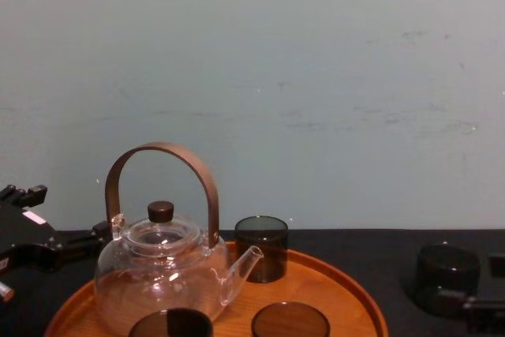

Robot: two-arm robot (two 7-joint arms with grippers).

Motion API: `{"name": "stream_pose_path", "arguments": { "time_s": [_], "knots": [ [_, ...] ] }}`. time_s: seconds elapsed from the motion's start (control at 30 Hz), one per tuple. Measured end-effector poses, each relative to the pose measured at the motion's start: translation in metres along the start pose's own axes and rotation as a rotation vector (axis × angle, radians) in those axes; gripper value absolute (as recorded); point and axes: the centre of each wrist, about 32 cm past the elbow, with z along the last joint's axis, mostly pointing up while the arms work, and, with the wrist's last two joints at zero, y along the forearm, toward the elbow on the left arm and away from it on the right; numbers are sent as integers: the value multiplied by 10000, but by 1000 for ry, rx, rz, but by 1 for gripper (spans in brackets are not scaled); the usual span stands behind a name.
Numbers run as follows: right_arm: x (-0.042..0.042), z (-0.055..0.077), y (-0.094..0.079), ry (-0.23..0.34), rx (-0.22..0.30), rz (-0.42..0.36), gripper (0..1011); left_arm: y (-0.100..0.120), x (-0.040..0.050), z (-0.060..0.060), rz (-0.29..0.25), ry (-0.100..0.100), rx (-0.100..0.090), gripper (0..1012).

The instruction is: Pick up the glass from the table and place it on the tray.

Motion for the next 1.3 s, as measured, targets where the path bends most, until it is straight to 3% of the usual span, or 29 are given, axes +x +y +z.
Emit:
{"name": "stream_pose_path", "arguments": {
  "time_s": [0.37,0.53,0.9,1.3],
  "knots": [
    [398,-138,18,123,29,-109,1002,0,0,0,0,0,0,1001],
    [511,-176,120,145,25,-133,1002,0,0,0,0,0,0,1001],
    [630,-179,374,131,-1,-162,1002,0,0,0,0,0,0,1001],
    [662,-227,429,134,-12,-176,1002,0,0,0,0,0,0,1002]
  ]
}}
